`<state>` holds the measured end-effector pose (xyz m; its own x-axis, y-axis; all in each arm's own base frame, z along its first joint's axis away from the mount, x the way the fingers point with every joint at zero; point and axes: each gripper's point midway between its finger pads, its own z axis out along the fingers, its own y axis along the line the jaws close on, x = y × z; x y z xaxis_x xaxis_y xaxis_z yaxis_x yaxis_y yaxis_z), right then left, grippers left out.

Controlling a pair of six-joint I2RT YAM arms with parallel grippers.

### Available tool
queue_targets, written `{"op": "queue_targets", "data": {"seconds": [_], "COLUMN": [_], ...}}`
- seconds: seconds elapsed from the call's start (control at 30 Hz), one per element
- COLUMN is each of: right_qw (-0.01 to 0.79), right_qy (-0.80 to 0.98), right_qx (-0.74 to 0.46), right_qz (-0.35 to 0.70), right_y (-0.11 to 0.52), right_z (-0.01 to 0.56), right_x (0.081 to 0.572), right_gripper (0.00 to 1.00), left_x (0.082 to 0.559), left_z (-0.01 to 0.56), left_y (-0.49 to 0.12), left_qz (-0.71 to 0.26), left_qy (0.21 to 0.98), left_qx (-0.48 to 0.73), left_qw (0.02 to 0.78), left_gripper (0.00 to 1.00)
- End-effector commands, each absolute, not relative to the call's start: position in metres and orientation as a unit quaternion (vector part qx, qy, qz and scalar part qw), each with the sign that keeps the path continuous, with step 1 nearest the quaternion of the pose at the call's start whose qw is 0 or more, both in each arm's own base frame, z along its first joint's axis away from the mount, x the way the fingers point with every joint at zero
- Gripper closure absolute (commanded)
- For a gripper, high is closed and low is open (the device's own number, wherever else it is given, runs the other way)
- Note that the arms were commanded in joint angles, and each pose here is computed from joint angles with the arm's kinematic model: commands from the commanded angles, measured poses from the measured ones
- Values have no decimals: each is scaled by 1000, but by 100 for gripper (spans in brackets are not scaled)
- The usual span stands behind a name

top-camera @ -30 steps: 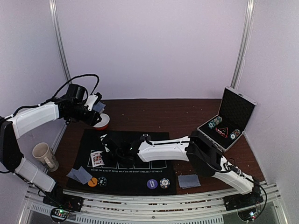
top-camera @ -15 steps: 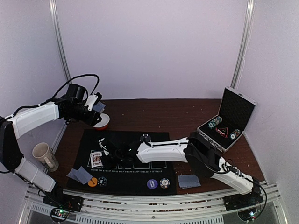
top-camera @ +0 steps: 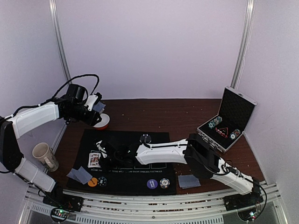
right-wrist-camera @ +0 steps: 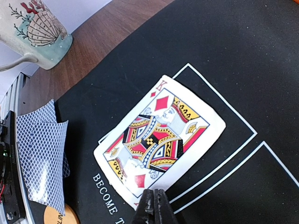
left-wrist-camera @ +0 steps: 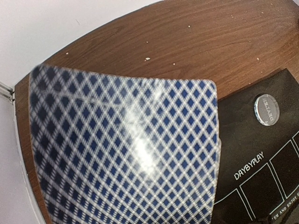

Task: Distribute texas hold em gaming equipment
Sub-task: Adjust the poker card in the community card area, then pick up the poker card from the face-down deck piles.

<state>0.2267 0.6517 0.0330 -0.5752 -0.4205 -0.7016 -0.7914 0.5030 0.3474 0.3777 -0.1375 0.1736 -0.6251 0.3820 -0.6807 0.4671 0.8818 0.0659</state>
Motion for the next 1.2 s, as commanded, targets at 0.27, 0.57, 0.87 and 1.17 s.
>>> {"op": "queue_targets", "data": {"seconds": [0.27, 0.57, 0.87, 1.17], "right_qw": [310, 343, 364, 323], "right_qy": [783, 769, 776, 752], "right_qx": [-346, -298, -250, -284], "right_qz": [413, 450, 451, 499], "right_y": [625, 505, 439, 453], "right_z": [134, 224, 268, 273], "right_x": [260, 290, 320, 304], "right_gripper": [96, 61, 23, 9], "left_x": [382, 370, 326, 282], "left_z": [188, 199, 219, 226], "left_y": [-141, -161, -231, -270], "left_qz": [-68, -120, -144, -177], "left_qy": [886, 870, 820, 783], "left_qx": [240, 269, 398, 490], "left_qw": [390, 395, 385, 339], "left_gripper": [55, 55, 55, 55]}}
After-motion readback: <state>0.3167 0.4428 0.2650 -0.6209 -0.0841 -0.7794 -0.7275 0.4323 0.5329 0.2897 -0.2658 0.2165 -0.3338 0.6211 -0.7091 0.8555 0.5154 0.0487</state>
